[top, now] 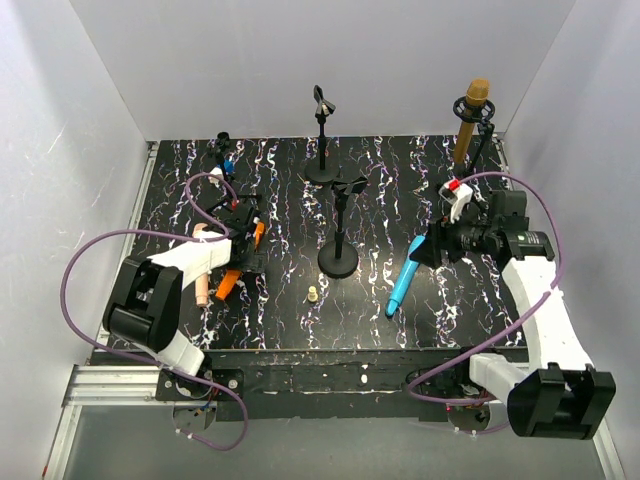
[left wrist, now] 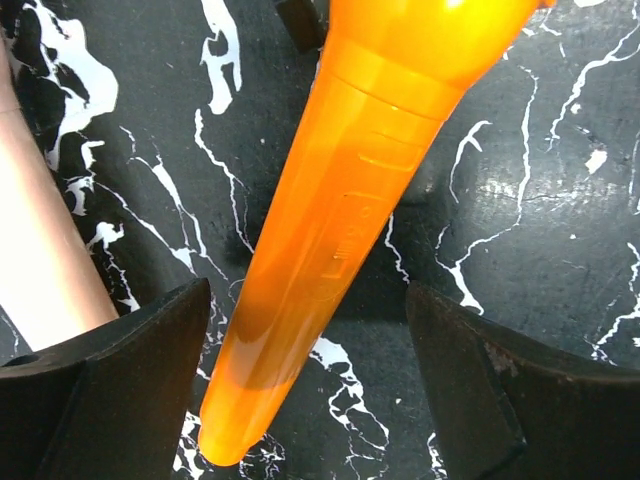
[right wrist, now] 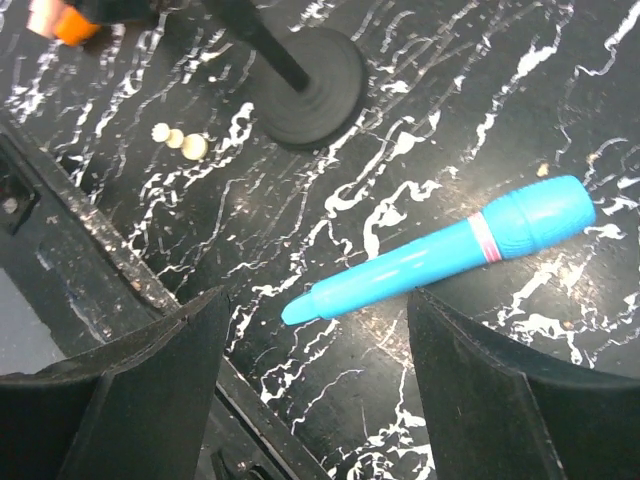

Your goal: Attach the microphones to the stand

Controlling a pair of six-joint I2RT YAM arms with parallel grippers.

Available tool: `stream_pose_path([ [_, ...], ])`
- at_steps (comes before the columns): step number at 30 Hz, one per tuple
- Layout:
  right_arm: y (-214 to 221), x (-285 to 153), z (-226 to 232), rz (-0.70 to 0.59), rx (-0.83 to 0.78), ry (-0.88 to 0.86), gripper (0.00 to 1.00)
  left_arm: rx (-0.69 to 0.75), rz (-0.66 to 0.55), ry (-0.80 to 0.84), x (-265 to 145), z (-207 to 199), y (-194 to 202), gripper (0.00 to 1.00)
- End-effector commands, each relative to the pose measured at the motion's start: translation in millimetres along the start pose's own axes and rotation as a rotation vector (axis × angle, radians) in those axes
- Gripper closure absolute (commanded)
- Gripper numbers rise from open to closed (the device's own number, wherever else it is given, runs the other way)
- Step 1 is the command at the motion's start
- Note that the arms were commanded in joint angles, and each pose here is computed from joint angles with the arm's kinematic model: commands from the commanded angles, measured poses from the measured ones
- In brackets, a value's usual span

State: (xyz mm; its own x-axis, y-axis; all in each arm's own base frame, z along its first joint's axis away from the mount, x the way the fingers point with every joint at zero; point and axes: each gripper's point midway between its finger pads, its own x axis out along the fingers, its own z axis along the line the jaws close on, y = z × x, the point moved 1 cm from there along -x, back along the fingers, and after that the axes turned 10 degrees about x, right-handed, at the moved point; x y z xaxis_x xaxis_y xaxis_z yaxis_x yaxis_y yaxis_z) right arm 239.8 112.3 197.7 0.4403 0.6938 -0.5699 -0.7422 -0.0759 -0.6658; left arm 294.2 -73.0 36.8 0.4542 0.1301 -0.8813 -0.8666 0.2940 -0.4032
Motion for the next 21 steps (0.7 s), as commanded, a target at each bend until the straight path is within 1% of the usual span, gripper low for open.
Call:
stream_pose_path([
  [1, 4, -11, 23, -0.068, -0.073, -0.168, 0.21, -0.001, -0.039, 0.025, 3, 0, -13, 0.23],
  [4, 5, -18, 31, -0.105, -0.094, -0.202, 0.22, -0.002, -0.030, 0.038, 8, -2, -10, 0.30],
  [6, 6, -24, 41, -0.124, -0.134, -0.237, 0.21, 0.002, -0.020, 0.054, 11, -5, -6, 0.33],
  [8, 9, -29, 53, -0.131, -0.184, -0.287, 0.21, 0.008, -0.009, 0.071, 13, -8, -6, 0.40],
  [10, 10, -33, 61, -0.138, -0.214, -0.314, 0.21, 0.011, 0.001, 0.087, 14, -10, -4, 0.51],
  [11, 9, -36, 64, -0.145, -0.234, -0.323, 0.21, 0.012, 0.006, 0.092, 14, -11, -4, 0.61],
  [12, 8, -39, 67, -0.151, -0.251, -0.321, 0.21, 0.010, 0.003, 0.097, 14, -12, -4, 0.69],
  [14, 4, -44, 71, -0.150, -0.258, -0.323, 0.19, 0.015, -0.008, 0.130, 11, -17, -6, 0.76],
  [15, 3, -46, 74, -0.145, -0.251, -0.329, 0.15, 0.012, -0.016, 0.146, 8, -19, -8, 0.81],
  [16, 2, -48, 76, -0.137, -0.237, -0.336, 0.10, 0.007, -0.032, 0.167, 4, -21, -12, 0.84],
  [18, 2, -49, 80, -0.109, -0.189, -0.365, 0.06, 0.005, -0.092, 0.240, -13, -29, -25, 0.92],
  [20, -1, -56, 91, -0.088, -0.205, -0.433, 0.05, -0.008, -0.190, 0.353, -42, -41, -42, 0.99],
  [21, -4, -60, 96, -0.080, -0.206, -0.457, 0.05, -0.018, -0.256, 0.398, -60, -44, -53, 1.00],
])
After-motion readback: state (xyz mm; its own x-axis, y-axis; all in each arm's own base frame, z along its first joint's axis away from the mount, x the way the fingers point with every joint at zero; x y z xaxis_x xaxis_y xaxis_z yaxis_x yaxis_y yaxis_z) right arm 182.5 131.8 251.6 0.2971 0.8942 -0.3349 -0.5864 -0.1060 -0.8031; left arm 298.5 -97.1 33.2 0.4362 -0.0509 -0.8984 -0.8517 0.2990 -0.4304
